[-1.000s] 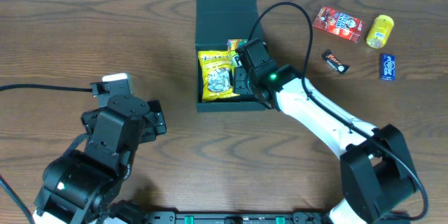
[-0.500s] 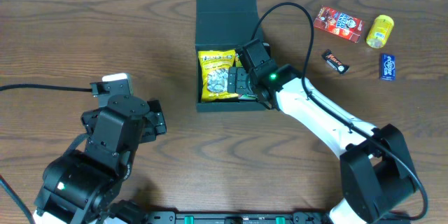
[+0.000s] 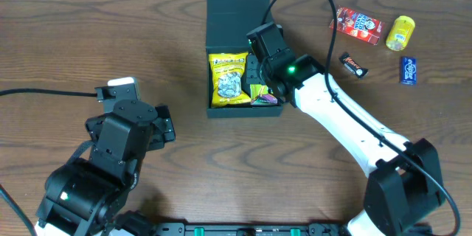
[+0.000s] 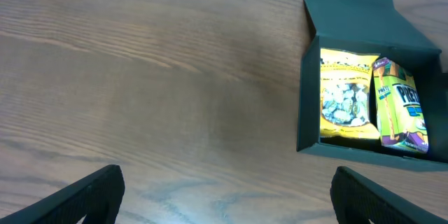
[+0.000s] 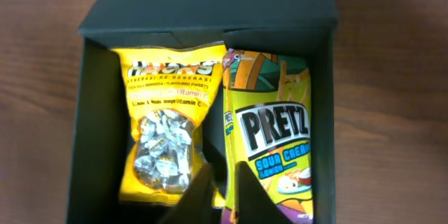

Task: Pack container
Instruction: 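Lower the Pretz box into the black box beside the yellow bag, then move the right gripper to the red biscuit box and grasp it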

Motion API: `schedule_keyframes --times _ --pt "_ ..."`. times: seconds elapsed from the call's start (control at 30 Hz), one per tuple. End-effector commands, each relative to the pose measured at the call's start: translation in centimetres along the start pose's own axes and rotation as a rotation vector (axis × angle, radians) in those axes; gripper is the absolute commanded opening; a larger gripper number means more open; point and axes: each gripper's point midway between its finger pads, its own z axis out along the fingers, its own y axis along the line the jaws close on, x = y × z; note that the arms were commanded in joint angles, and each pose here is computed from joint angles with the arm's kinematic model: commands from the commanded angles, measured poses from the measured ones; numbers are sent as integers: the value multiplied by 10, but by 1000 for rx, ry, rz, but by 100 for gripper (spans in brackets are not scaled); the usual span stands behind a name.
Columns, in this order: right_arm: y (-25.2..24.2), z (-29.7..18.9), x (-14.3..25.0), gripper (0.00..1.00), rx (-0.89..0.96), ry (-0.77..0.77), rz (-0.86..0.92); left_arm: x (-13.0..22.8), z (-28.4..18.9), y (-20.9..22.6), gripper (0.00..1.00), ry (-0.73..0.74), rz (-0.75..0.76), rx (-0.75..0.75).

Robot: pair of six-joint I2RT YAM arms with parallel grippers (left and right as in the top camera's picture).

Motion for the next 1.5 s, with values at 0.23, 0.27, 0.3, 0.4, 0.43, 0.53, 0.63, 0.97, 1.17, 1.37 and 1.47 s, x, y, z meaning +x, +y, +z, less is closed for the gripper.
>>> schedule_keyframes --times 0.23,0.27,0.3,0.4,0.43,0.53,0.63,0.97,1.17,1.37,1.47 --pt "-21 36 24 1 61 121 -19 -4 -2 3 95 -16 8 -14" --pt "-22 39 27 1 64 132 -20 -4 -2 3 95 -16 8 -14" --pt "-23 43 30 1 68 142 -21 -4 -2 3 95 -16 8 -14" --pt "-26 54 39 2 85 175 -24 -4 -2 3 95 -15 9 -15" --pt "-27 57 43 2 89 187 -25 -4 -2 3 95 -16 8 -14" --pt "-32 69 55 1 108 227 -30 -4 -2 3 95 -16 8 -14" --pt "-34 78 63 2 117 255 -32 -4 -2 3 95 -16 8 -14" --pt "-27 74 50 1 104 232 -29 -4 -2 3 95 -16 8 -14" --pt "-10 31 -15 2 48 92 -45 -4 -2 3 95 -16 8 -14" --pt "-49 1 -79 11 125 -89 38 -4 -2 3 95 -16 8 -14" --pt "-90 0 -97 23 172 -117 95 -4 -2 3 95 -16 8 -14"
